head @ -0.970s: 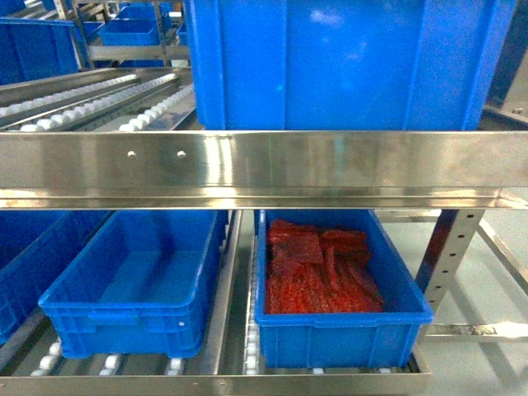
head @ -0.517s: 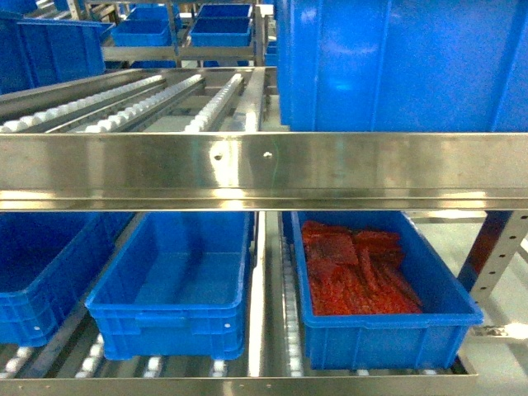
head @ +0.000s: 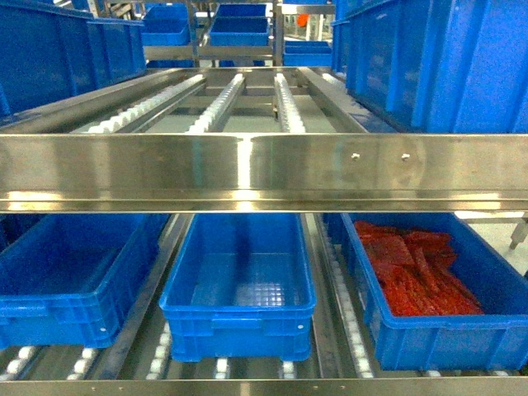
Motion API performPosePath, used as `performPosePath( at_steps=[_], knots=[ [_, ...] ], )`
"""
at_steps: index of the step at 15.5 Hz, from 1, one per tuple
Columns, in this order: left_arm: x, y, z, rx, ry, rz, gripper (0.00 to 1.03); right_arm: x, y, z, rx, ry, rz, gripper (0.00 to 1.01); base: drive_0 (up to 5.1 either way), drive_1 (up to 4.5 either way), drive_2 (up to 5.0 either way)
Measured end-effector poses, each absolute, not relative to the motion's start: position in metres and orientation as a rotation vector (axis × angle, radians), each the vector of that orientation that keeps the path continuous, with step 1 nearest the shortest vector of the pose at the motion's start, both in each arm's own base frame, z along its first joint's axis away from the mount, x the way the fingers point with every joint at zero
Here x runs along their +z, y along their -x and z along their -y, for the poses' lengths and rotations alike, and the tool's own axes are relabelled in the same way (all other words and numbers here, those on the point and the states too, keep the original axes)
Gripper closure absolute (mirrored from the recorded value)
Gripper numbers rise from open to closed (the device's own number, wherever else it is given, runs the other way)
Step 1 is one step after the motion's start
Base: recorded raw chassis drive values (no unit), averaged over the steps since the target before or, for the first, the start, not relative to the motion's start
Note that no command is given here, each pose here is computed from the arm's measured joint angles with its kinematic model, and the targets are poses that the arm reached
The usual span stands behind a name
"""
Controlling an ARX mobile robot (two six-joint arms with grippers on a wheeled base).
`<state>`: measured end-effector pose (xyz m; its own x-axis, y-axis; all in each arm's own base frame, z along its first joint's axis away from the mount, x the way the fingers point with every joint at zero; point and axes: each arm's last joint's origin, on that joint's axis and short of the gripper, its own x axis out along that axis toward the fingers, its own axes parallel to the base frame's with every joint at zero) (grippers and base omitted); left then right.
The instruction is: Sort blue parts and orange caps into right shelf containers
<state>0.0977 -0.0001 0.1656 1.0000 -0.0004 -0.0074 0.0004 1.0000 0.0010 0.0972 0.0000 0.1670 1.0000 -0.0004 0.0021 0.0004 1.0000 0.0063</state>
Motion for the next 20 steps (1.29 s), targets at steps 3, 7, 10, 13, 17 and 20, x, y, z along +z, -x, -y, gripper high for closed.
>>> performPosePath(
  at_steps=[3, 7, 10, 13, 17, 20],
  knots=[
    [0.1656, -0.0977, 0.0001, -0.001, -0.001, -0.007, 0.6, 0.1672, -0.0972, 0.0, 0.0, -0.006, 0.004, 0.56, -5.0, 2.46, 2.5],
    [0.1659, -0.0977, 0.0001, -0.001, -0.001, -0.004, 0.6, 0.167, -0.0972, 0.0, 0.0, -0.006, 0.002, 0.56, -5.0, 2.46, 2.5],
    [0.1655, -0.0977, 0.0001, -0.001, -0.001, -0.008, 0.6, 0.1669, -0.0972, 0.0, 0.0, -0.006, 0.001, 0.56, -5.0, 2.46, 2.5],
    [0.1656, -0.0977, 0.0001, 0.0, -0.001, -0.007, 0.6, 0.1673, -0.0972, 0.0, 0.0, -0.006, 0.005, 0.56, -5.0, 2.46, 2.5],
    [0.1655, -0.0977, 0.0001, -0.001, -0.001, -0.008, 0.6, 0.1671, -0.0972, 0.0, 0.0, -0.006, 0.002, 0.56, -5.0, 2.46, 2.5],
    [0.1653, -0.0978, -0.0001, 0.006, -0.001, -0.009, 0.6, 0.1672, -0.0972, -0.0001, 0.004, -0.006, 0.004, 0.56, -5.0, 2.46, 2.5]
  ],
)
